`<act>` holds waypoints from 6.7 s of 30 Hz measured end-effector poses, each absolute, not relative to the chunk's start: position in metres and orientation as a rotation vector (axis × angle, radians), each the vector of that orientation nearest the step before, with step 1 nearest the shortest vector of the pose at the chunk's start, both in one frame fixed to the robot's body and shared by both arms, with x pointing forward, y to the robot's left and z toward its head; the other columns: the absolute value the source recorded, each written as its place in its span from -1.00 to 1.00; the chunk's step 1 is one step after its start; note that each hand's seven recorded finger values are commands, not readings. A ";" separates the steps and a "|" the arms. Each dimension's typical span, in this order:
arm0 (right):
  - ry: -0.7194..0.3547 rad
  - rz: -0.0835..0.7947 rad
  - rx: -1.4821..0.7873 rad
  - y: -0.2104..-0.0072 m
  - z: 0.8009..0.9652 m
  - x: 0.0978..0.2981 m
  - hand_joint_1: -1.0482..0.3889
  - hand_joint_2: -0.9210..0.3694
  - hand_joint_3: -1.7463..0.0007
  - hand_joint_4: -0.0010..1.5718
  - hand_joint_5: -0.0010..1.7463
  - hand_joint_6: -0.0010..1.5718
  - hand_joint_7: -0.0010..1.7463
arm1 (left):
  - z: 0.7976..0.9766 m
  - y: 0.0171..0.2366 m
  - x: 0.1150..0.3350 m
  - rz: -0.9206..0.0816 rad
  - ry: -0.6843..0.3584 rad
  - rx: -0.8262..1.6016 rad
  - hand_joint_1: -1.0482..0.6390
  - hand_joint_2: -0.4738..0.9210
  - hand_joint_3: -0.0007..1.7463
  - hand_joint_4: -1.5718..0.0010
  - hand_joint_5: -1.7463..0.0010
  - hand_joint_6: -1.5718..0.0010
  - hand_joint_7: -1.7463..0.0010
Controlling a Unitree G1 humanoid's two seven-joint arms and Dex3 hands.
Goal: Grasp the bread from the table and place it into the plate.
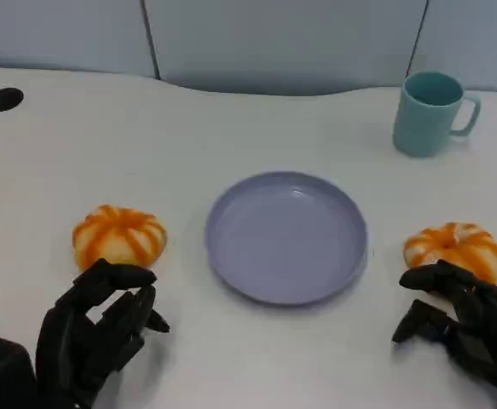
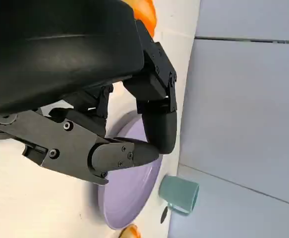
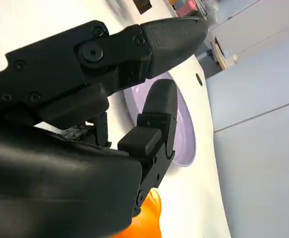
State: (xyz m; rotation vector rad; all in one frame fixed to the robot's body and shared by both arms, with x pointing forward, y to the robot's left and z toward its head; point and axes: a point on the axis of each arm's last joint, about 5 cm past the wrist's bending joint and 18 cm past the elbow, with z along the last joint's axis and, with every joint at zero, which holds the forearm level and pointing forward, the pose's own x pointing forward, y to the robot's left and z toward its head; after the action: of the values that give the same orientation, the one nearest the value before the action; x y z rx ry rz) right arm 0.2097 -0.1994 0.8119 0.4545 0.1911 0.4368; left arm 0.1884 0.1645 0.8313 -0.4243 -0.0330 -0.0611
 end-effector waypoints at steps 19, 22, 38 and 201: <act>0.189 0.441 0.457 -0.198 0.812 0.210 -0.18 -1.00 0.80 -0.22 0.64 -0.14 0.05 | 0.851 0.179 0.189 -0.149 -0.287 0.031 -0.45 1.00 -0.97 0.66 0.24 0.36 0.95; 0.190 0.446 0.464 -0.196 0.812 0.210 -0.18 -1.00 0.81 -0.22 0.63 -0.14 0.05 | 0.862 0.186 0.192 -0.195 -0.361 0.324 -0.46 1.00 -0.98 0.70 0.29 0.41 0.99; 0.190 0.453 0.477 -0.193 0.812 0.210 -0.18 -1.00 0.80 -0.20 0.62 -0.14 0.04 | 0.910 0.201 0.217 -0.252 -0.447 1.151 -0.67 1.00 -0.96 1.00 0.88 0.78 0.99; 0.180 0.449 0.496 -0.195 0.813 0.200 -0.21 -1.00 0.81 -0.20 0.62 -0.16 0.10 | 0.922 0.044 0.313 -0.598 -0.703 1.130 0.02 0.50 0.13 -0.13 -1.00 0.11 -1.00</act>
State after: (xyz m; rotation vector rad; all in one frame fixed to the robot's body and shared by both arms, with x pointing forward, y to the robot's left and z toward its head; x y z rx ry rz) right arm 0.1995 -0.1952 0.8127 0.4965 0.1799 0.4488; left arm 0.3131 0.0443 0.9223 1.1296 -0.7032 -0.5984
